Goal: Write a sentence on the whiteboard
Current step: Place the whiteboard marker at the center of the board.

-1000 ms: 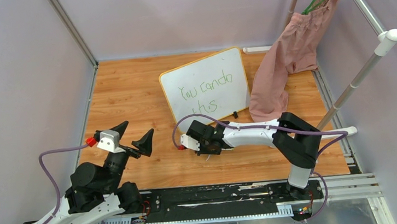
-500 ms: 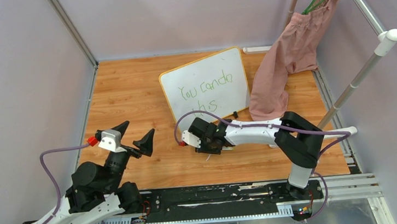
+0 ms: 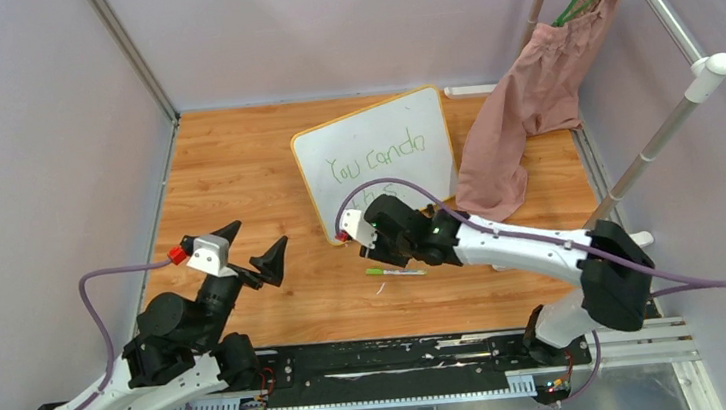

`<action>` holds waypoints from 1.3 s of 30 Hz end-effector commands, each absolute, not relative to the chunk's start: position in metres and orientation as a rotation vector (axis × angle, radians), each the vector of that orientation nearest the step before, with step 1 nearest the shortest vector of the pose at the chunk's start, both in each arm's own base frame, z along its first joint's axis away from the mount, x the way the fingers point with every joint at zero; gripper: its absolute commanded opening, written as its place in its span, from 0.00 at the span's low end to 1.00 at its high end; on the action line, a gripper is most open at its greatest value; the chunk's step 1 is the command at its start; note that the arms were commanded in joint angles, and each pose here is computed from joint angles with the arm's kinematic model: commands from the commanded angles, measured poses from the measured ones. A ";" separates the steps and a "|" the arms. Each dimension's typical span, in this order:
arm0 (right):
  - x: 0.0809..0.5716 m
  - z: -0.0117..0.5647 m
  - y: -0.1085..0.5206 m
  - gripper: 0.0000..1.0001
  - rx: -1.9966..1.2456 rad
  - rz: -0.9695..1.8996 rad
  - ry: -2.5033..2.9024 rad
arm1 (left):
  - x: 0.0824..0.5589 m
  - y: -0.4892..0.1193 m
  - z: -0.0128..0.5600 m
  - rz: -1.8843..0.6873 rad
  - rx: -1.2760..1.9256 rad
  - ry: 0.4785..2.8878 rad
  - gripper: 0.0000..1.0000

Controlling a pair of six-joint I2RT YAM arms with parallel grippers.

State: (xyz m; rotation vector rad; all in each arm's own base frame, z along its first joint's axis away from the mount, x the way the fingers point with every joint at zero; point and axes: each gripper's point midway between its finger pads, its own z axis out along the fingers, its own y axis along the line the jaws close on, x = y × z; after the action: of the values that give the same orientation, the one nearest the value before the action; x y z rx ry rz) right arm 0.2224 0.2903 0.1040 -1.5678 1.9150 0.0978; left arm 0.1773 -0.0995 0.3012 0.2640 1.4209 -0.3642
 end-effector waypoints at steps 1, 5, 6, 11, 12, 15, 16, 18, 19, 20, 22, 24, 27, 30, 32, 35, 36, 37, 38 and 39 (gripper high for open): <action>0.228 0.145 0.282 0.45 -1.388 0.123 1.881 | 0.178 -0.103 0.299 -0.360 0.282 1.433 1.00; 0.223 0.185 0.267 0.46 -1.222 0.169 1.839 | 0.179 -0.104 0.298 -0.354 0.276 1.440 1.00; 0.222 0.194 0.261 0.46 -1.176 0.172 1.832 | 0.179 -0.104 0.298 -0.355 0.278 1.441 1.00; 0.223 0.217 0.218 0.48 -0.859 0.141 1.850 | 0.181 -0.111 0.296 -0.360 0.285 1.460 1.00; 0.225 0.220 0.207 0.48 -0.765 0.122 1.857 | 0.181 -0.113 0.295 -0.365 0.285 1.468 1.00; 0.230 0.223 0.175 0.50 -0.446 0.100 1.865 | 0.181 -0.114 0.301 -0.410 0.224 1.479 1.00; 0.232 0.227 0.164 0.51 -0.316 0.104 1.854 | 0.182 -0.111 0.303 -0.427 0.170 1.484 1.00; 0.235 0.225 0.153 0.56 -0.193 0.120 1.850 | 0.185 -0.106 0.303 -0.464 0.042 1.500 1.00; 0.237 0.223 0.150 0.59 -0.147 0.138 1.868 | 0.188 -0.102 0.300 -0.485 -0.053 1.516 1.00; 0.239 0.220 0.148 0.64 -0.098 0.161 1.897 | 0.190 -0.099 0.294 -0.534 -0.190 1.537 1.00; 0.244 0.213 0.142 0.67 0.012 0.186 1.962 | 0.193 -0.094 0.276 -0.574 -0.411 1.592 1.00; 0.250 0.206 0.132 0.68 0.119 0.188 2.026 | 0.192 -0.091 0.266 -0.585 -0.554 1.647 1.00; 0.260 0.197 0.130 0.69 0.157 0.209 2.083 | 0.191 -0.089 0.255 -0.521 -0.642 1.730 1.00; 0.260 0.187 0.155 0.67 -0.100 0.303 2.159 | 0.189 -0.095 0.249 -0.472 -0.624 1.798 1.00; 0.251 0.174 0.166 0.67 -0.217 0.337 2.229 | 0.189 -0.102 0.246 -0.450 -0.566 1.840 1.00; 0.229 0.150 0.176 0.65 -0.280 0.419 2.336 | 0.189 -0.106 0.243 -0.392 -0.466 1.874 1.00; 0.221 0.142 0.177 0.64 -0.264 0.439 2.358 | 0.190 -0.108 0.243 -0.373 -0.415 1.875 1.00; 0.214 0.134 0.177 0.63 -0.245 0.459 2.376 | 0.190 -0.109 0.243 -0.356 -0.349 1.877 1.00; 0.207 0.126 0.178 0.62 -0.222 0.487 2.395 | 0.191 -0.112 0.242 -0.344 -0.289 1.875 1.00; 0.200 0.119 0.180 0.61 -0.197 0.513 2.412 | 0.190 -0.113 0.241 -0.344 -0.242 1.869 1.00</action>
State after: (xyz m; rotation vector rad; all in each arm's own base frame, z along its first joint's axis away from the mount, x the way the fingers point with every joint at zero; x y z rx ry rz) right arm 0.2386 0.1692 0.1468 -0.1982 2.2989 0.3619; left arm 0.1891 -0.1134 0.2381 -0.3927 1.8917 -0.3908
